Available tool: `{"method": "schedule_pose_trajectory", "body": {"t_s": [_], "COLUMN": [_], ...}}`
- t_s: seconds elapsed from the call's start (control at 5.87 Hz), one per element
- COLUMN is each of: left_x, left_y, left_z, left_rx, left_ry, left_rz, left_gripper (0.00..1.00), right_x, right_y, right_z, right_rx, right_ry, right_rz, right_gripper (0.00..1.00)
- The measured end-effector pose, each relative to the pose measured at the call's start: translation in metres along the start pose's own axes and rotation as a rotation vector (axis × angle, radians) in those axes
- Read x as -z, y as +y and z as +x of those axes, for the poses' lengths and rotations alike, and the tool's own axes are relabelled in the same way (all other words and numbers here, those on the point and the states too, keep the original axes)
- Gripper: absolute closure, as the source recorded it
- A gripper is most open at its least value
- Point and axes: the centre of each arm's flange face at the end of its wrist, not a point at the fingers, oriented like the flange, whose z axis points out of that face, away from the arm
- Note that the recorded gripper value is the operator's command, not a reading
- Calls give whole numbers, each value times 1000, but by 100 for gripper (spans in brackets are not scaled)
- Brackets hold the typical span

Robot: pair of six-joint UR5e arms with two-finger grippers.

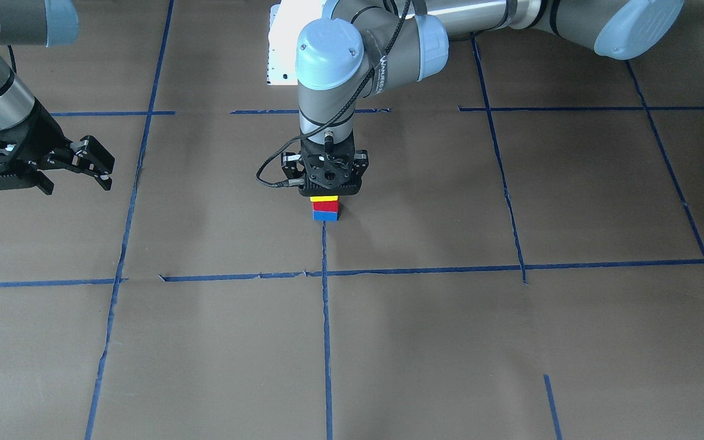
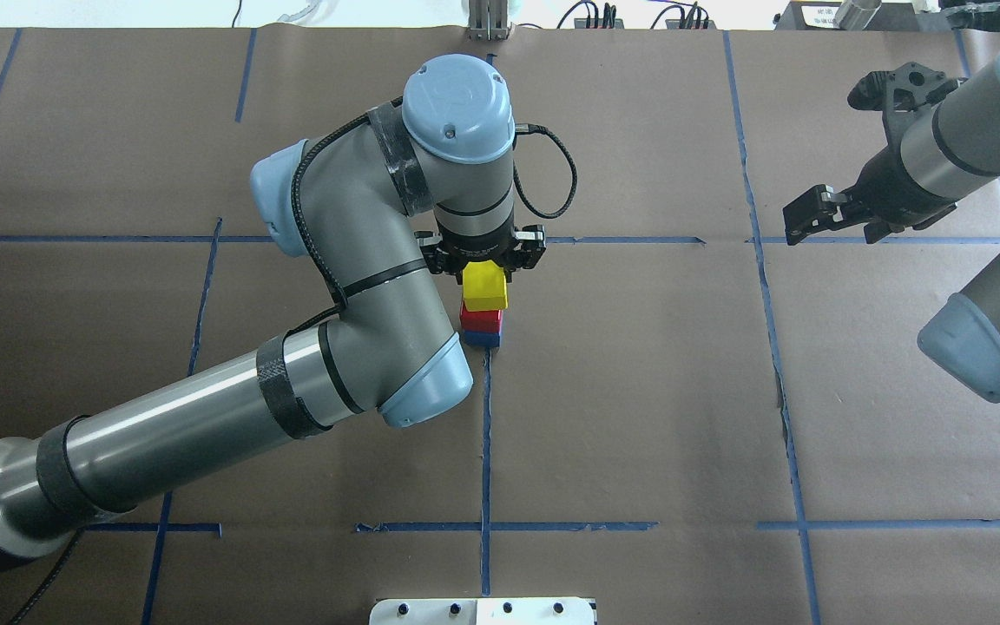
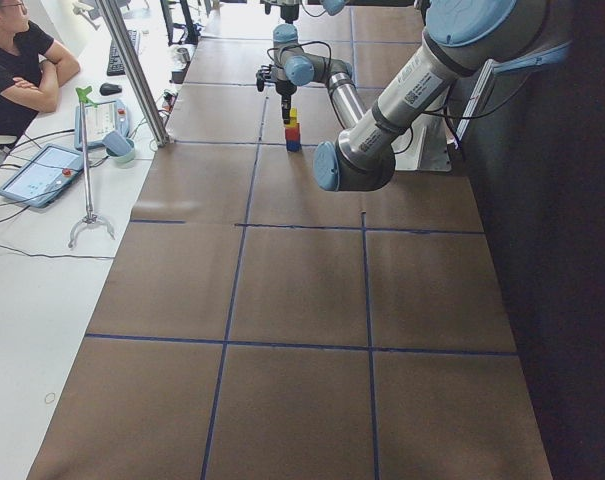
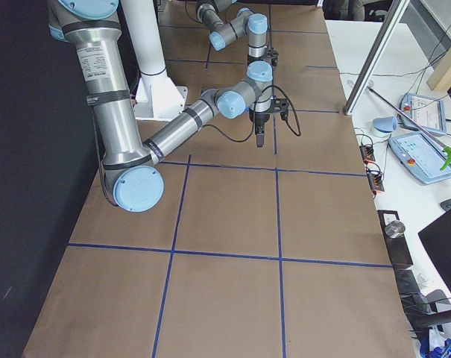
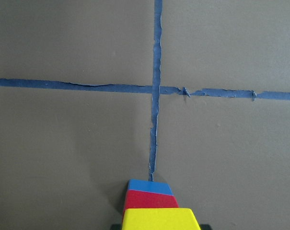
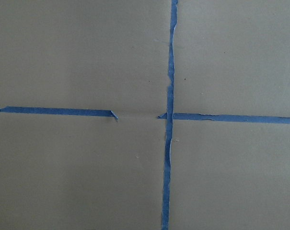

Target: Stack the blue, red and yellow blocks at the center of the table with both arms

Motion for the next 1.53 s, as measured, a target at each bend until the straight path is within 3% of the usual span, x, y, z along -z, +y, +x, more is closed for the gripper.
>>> {"method": "schedule_pose_trajectory", "body": {"t_s": [1.02, 1.36, 1.53], "left_x": [-2, -4, -6], "left_y": [3, 6, 9], "left_z": [-2, -1, 0], "left_rx": [-1, -3, -6], "left_ry": [-1, -1, -1], "left_rz": [-5, -9, -12], "left_gripper": [100, 91, 1], "right_x": [-2, -2, -2], "right_y": [1, 2, 2], "right_z": [-2, -2, -2], "right_rx": [-1, -1, -1], "right_ry": [1, 1, 1], "right_rz": [-3, -3, -4], "right_gripper": [0, 0, 0]}}
